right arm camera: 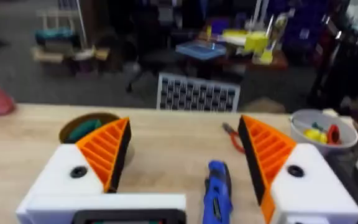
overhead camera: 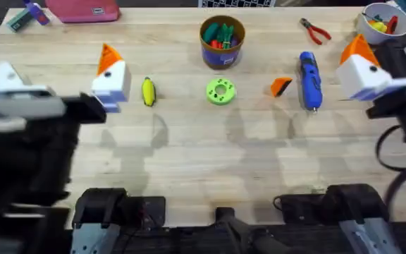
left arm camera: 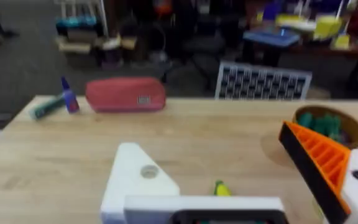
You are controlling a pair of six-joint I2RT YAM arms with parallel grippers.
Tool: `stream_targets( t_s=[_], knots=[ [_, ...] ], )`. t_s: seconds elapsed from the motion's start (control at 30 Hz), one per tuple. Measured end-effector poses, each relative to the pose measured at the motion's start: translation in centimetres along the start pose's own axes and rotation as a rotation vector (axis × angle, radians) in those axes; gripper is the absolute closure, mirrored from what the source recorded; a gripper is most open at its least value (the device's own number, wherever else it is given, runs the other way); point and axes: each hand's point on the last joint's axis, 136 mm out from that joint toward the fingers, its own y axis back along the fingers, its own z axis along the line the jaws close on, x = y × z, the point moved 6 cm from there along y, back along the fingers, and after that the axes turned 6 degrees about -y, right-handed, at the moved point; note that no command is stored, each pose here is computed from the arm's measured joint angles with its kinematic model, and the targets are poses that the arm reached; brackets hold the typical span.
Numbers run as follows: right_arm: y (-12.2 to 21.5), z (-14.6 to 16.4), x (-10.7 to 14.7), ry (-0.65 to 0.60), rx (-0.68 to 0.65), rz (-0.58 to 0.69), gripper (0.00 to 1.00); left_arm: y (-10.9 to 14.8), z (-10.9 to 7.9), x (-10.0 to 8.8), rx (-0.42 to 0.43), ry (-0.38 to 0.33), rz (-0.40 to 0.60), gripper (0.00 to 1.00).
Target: Pick up the gripper from the table and insert it into the empty holder that is missing its gripper. Then pick up a screw, insert it into the mounting hole, and use the screwdriver to tighten it. Finally, clean up the table by picking up the vegetable and placing it into the bucket.
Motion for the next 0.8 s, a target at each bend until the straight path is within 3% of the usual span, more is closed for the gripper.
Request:
stream_targets(
  t_s=[0.23, 0.43, 0.6, 0.8],
  knots=[
    [-2.9, 0.0, -0.8, 0.002, 0.033, 0.382, 0.008, -2.3, 0.1, -2.3, 0.028, -0.016, 0.332, 0.015],
    [-4.9, -0.1, 0.1, 0.025, 0.045, 0.690, 0.008, -5.2, 0.0, -2.9, 0.053, -0.028, 0.592, 0.016],
    [-5.8, -0.2, 1.1, 0.022, 0.056, 0.880, 0.008, -7.7, -0.3, -1.8, 0.080, -0.031, 0.762, 0.016],
    [-6.4, -0.4, 2.9, 0.019, 0.064, 0.995, 0.008, -9.8, -0.8, 0.4, 0.106, -0.029, 0.877, 0.015]
  ],
)
